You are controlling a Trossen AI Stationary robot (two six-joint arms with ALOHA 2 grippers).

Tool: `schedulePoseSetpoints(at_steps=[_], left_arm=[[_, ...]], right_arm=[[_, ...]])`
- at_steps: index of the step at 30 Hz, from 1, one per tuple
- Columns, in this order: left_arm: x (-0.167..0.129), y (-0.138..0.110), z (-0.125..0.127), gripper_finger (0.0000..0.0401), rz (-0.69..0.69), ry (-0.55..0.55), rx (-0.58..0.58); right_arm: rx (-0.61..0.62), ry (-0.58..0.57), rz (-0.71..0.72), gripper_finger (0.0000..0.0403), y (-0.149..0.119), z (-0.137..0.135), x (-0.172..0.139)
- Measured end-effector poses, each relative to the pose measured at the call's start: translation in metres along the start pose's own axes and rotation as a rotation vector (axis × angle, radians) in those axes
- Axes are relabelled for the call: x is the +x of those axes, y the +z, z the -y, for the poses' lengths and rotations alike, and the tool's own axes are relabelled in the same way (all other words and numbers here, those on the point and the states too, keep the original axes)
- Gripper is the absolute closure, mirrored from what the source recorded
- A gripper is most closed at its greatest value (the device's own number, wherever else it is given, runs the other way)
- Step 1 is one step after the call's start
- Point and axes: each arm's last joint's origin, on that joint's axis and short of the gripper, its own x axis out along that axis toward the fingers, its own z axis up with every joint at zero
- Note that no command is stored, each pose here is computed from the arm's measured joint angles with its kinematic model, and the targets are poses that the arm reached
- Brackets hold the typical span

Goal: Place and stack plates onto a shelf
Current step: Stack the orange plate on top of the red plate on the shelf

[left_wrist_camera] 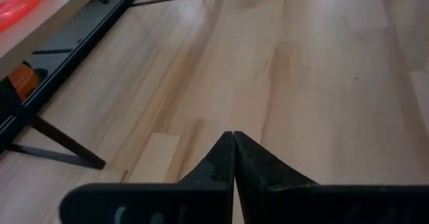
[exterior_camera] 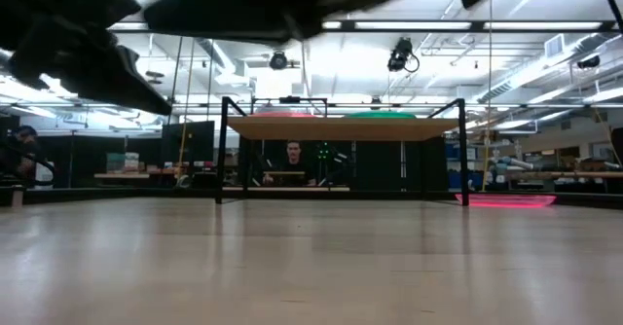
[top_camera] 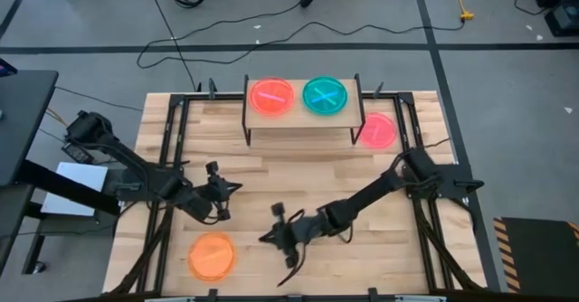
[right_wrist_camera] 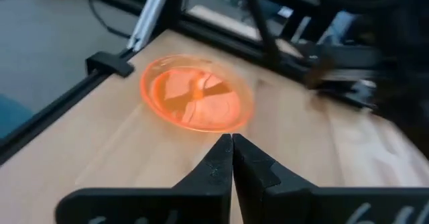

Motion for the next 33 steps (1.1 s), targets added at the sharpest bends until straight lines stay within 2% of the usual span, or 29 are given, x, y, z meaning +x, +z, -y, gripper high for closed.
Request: schedulePoseSetpoints(at_steps=[6, 12, 17, 27, 33], left_arm=[[-0.008, -0.008, 0.002, 0.0392, 0.042, -0.028, -0.012], [-0.016, -0.017, 0.006, 0.0392, 0.056, -0.092, -0.052], [-0.02, -0.03, 0.01, 0.0392, 0.12, -0.158, -0.109], [-0.024, -0.046, 0.007, 0.0392, 0.217, -0.203, -0.203], [-0.025, -0.046, 0.007, 0.0392, 0.222, -0.203, -0.197]], right_arm=[[-0.057, 0.027, -0.065, 0.0344, 0.014, -0.018, 0.037], [-0.132, 0.031, -0.139, 0.0303, 0.011, -0.028, 0.073], [-0.194, 0.044, -0.158, 0.0285, 0.011, -0.036, 0.098], [-0.272, 0.065, -0.235, 0.0281, -0.003, -0.045, 0.12], [-0.253, 0.049, -0.181, 0.0269, 0.002, -0.043, 0.121]])
